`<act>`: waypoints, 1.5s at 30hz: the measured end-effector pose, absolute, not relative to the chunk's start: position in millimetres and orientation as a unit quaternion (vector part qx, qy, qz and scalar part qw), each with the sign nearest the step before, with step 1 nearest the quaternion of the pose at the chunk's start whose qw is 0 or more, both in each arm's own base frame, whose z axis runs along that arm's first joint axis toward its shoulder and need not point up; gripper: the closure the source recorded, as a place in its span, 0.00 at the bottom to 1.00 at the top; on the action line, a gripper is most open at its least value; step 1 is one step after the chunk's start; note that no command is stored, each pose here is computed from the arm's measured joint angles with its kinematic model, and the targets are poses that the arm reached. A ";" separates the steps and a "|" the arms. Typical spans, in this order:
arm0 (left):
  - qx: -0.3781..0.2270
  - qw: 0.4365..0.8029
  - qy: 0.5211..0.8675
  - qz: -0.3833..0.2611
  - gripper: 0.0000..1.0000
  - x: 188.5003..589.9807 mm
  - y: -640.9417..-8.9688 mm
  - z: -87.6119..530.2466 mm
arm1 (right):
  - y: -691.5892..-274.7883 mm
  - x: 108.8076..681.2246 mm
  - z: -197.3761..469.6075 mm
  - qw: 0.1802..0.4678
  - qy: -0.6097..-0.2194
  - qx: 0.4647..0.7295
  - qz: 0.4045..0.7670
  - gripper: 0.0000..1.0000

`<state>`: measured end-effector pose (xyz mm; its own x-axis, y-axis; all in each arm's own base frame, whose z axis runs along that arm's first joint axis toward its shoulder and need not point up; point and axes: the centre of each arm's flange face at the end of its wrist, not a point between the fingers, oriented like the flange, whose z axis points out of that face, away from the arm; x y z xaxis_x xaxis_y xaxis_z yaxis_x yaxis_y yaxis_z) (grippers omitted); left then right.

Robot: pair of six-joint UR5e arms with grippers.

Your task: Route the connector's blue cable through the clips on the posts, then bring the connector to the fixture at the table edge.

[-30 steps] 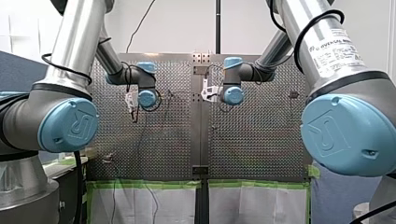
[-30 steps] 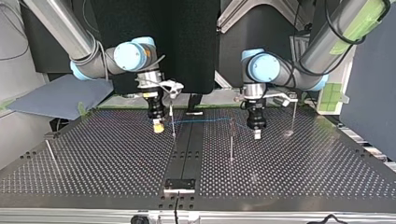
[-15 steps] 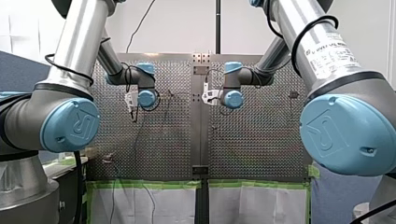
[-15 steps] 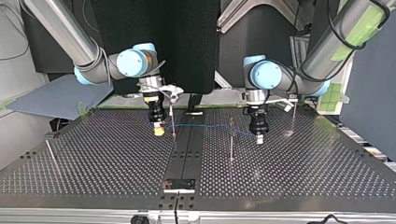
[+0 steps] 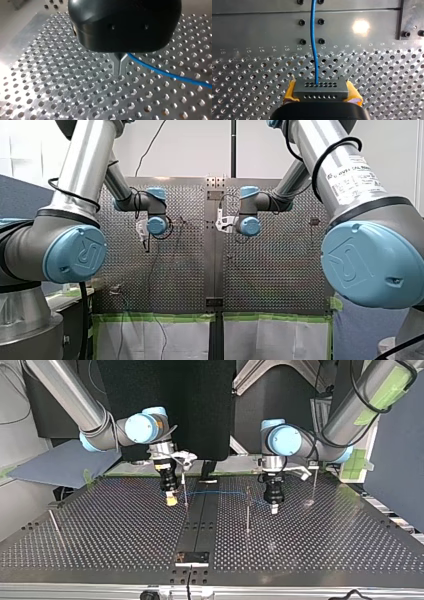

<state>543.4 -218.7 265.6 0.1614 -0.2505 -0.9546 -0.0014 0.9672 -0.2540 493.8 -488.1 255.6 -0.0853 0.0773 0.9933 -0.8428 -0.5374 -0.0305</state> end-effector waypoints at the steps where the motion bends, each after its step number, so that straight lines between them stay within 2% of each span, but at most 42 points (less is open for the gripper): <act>1: -0.097 0.756 0.642 -0.087 0.63 543.7 -219.0 265.7 | -488.1 493.7 255.5 0.349 -0.331 0.579 0.658 1.00; 2: -0.095 0.755 0.642 -0.091 0.49 543.8 -219.6 265.7 | -488.0 493.7 255.3 0.349 -0.331 0.580 0.658 1.00; 3: -0.093 0.754 0.643 -0.094 0.31 543.9 -220.0 265.6 | -487.9 493.7 255.2 0.349 -0.331 0.580 0.658 1.00; 4: -0.088 0.753 0.645 -0.095 0.31 543.7 -220.6 265.2 | -487.8 493.6 255.1 0.349 -0.331 0.580 0.657 1.00; 6: -0.081 0.750 0.650 -0.094 0.14 542.9 -221.1 264.0 | -487.6 493.5 254.8 0.348 -0.331 0.582 0.656 1.00; 7: -0.079 0.747 0.654 -0.090 0.14 542.2 -220.8 263.0 | -487.5 493.4 254.5 0.348 -0.332 0.582 0.656 1.00; 8: -0.078 0.745 0.656 -0.087 0.05 541.6 -220.5 262.3 | -487.3 493.3 254.4 0.348 -0.332 0.583 0.655 1.00; 9: -0.079 0.743 0.659 -0.084 0.02 541.0 -219.9 261.4 | -487.2 493.2 254.3 0.348 -0.332 0.583 0.655 1.00; 17: -0.101 0.720 0.683 -0.075 0.02 534.2 -214.9 254.0 | -487.0 493.1 253.5 0.347 -0.333 0.585 0.653 1.00; 28: -0.100 0.679 0.715 -0.132 0.02 518.6 -226.8 242.3 | -486.3 492.6 252.6 0.346 -0.334 0.588 0.651 1.00; 45: -0.118 0.670 0.705 -0.200 0.02 474.2 -227.4 248.8 | -485.8 492.2 251.6 0.346 -0.335 0.590 0.648 1.00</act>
<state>474.2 -227.4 248.8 -0.0743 -0.4332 -0.8982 0.1015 0.8927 -0.4390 492.2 -485.8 251.6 -0.0645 0.0523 0.9965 -0.8436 -0.5363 -0.0264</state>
